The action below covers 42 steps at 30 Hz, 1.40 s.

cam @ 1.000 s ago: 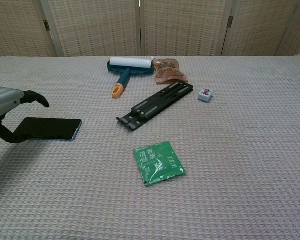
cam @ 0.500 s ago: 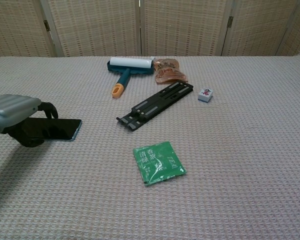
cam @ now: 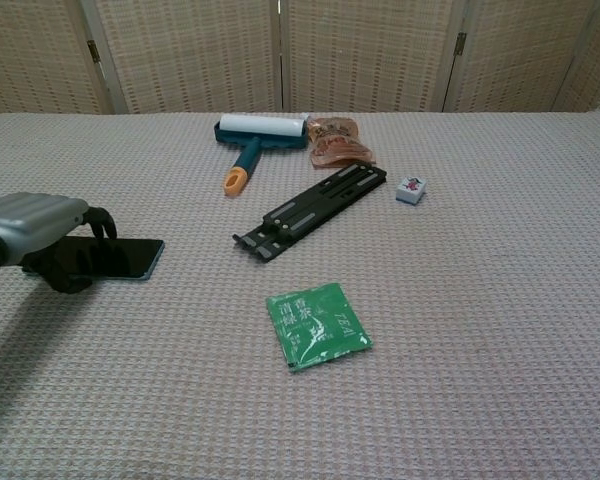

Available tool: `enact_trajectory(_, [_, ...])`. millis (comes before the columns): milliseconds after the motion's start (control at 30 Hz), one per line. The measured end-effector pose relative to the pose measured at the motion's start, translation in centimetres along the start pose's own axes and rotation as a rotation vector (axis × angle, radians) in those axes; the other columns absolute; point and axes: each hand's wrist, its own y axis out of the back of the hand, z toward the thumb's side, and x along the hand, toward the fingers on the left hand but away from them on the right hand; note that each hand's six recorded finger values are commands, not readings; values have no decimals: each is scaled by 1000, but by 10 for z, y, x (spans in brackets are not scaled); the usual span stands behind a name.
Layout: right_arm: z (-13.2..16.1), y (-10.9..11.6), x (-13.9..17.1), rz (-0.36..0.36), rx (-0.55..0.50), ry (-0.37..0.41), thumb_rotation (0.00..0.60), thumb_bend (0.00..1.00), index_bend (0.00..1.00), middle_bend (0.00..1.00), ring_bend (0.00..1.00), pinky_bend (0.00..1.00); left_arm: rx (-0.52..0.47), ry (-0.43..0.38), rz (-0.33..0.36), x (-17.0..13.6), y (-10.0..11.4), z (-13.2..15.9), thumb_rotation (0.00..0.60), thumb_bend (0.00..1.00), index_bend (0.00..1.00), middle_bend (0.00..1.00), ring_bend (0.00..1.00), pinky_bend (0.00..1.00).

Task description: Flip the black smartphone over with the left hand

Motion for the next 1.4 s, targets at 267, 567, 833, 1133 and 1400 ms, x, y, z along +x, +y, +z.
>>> enact_trajectory(267, [-3,-1,1,1,-3,-9,600,191,199,335,238,136,7,11,-14,6,-1,-1,600,324,305,320,201,191])
enact_trajectory(567, [-5,-1,2,2,-4,-18,600,190,199,335,238,136,-33,28,23,17,1,-6,600,324,477,520,328,191])
enact_trajectory(833, [-6,0,2,2,-3,-22,600,187,199,335,238,136,-62,23,71,17,13,-15,600,338,556,600,386,191])
enact_trajectory(1133, [-6,0,1,3,-3,-25,600,184,199,335,238,136,-81,-5,98,7,38,-28,600,354,563,605,388,191])
enact_trajectory(1400, [-7,1,4,-1,-3,-34,600,185,199,335,238,136,-73,24,57,24,50,-39,600,349,507,585,385,191])
